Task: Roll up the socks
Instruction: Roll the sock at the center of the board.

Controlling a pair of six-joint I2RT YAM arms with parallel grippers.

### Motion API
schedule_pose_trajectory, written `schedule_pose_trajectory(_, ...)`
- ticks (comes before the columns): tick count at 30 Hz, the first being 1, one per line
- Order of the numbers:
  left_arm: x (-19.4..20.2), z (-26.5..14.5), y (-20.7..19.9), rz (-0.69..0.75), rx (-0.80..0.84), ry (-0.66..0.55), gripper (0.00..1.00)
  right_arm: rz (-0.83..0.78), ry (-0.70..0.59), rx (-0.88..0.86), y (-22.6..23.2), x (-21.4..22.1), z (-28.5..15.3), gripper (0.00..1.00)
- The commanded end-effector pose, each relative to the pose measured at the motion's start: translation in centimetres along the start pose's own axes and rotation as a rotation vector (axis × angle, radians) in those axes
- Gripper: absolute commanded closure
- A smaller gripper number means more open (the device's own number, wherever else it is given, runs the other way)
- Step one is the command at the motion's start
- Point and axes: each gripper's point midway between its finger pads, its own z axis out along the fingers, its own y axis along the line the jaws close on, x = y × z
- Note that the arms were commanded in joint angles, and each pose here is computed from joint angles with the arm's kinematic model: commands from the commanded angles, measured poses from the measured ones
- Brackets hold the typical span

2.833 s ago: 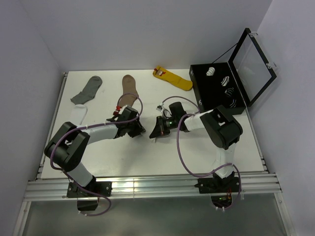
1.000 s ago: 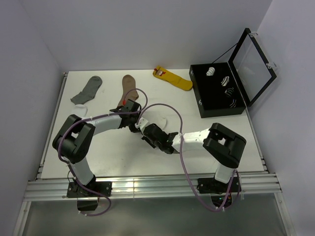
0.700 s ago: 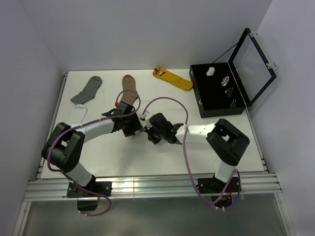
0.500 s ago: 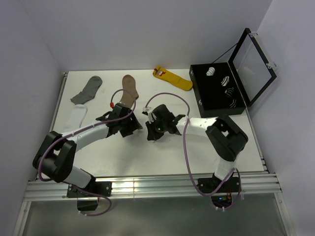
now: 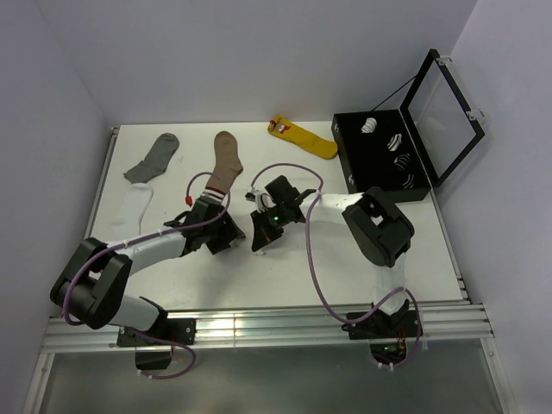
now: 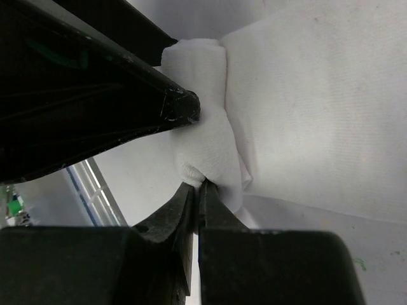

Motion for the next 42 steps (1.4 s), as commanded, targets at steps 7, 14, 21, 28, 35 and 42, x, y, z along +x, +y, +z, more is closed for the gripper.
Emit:
schedule_pose_trajectory(7,-1.7,0.3,-0.4,-0.053,0.013,-0.095,0.36,0.090,0.041,-0.061,-0.2,-0.4,0.0,1.00)
schedule_pose_trajectory(14,-1.7,-0.4,0.5,-0.069,0.030,-0.129,0.34,0.172,0.050,-0.075,-1.6,-0.4,0.2,1.00)
schedule_pose_trajectory(21,-1.9,-0.6,-0.1,-0.069,0.083,-0.151,0.37,0.225,0.054,-0.087,-2.5,-0.7,0.4,1.00)
schedule_pose_trajectory(28,-1.9,-0.8,-0.3,-0.079,0.116,-0.164,0.36,0.251,0.057,-0.088,-3.2,-0.6,0.6,1.00)
schedule_pose_trajectory(35,-3.0,-2.7,-1.0,-0.102,0.206,-0.253,0.34,0.257,0.054,-0.089,-3.2,-0.9,0.7,1.00)
schedule_pose_trajectory(42,-2.5,-1.5,-0.4,-0.102,0.168,-0.219,0.41,0.272,0.056,-0.090,-3.4,-0.9,0.8,1.00)
